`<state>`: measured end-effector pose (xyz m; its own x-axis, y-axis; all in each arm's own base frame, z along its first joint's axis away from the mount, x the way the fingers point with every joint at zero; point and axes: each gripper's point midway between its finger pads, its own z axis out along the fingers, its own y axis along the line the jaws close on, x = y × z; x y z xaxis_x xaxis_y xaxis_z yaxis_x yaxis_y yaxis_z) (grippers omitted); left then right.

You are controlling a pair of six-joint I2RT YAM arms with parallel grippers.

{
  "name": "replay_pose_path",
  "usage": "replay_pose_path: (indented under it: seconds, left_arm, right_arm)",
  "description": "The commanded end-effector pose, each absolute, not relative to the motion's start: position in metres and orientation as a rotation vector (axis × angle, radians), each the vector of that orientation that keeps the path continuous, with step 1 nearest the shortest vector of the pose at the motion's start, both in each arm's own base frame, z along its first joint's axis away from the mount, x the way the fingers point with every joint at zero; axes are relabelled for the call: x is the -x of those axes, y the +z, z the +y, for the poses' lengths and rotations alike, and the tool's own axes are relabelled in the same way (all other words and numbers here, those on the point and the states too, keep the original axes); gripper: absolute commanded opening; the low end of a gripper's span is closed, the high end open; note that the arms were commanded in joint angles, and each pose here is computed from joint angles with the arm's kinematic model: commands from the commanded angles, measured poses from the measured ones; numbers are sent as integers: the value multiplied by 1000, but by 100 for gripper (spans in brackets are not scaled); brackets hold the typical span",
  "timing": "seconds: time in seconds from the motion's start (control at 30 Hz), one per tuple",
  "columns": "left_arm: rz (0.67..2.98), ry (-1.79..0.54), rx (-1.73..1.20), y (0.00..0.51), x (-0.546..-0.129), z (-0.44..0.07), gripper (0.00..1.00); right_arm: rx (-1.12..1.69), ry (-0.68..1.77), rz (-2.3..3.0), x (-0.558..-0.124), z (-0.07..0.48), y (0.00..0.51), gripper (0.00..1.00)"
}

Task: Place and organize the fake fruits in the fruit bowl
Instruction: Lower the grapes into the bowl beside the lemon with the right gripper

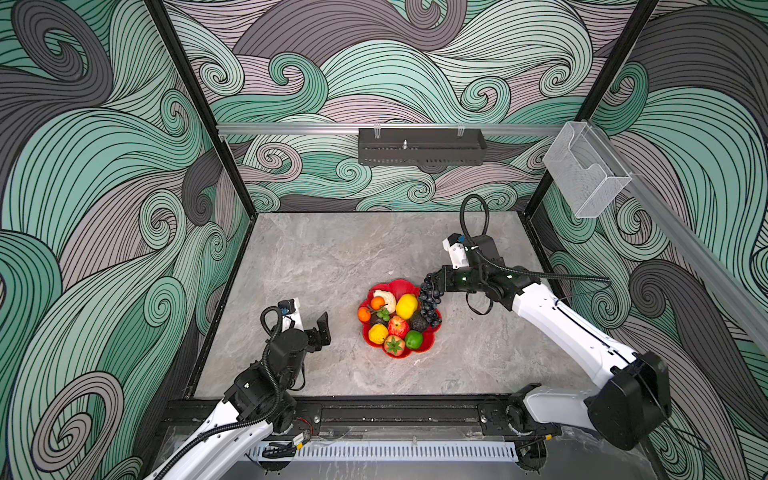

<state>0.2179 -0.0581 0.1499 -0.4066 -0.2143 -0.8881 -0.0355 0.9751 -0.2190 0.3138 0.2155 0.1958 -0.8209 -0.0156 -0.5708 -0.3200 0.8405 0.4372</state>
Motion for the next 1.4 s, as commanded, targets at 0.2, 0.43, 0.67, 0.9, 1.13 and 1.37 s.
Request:
replay_pose_path:
  seconds: [0.2,0.43,0.67,0.9,1.13,1.37]
  left_arm:
    - [1962,-209,188,159,-219,-58,95]
    - [1961,-211,189,160,-219,-58,95]
    - [1962,-209,186,160,-219,-58,95]
    - [1961,-212,186,160,-219,-58,95]
    - [1961,-212,186,160,-219,-58,96]
    - [1963,-209,187,159,-219,-58,95]
  right_arm:
    - [361,693,2410,-336,238,198,0]
    - [443,697,2427,-342,257,192,0]
    - [567,691,2492,-340,284,172,0]
    - [675,662,2528,-336,306,158,0]
    - [736,639,2577,-332,316,142,2]
    - [728,614,2617,-334,315,134,11]
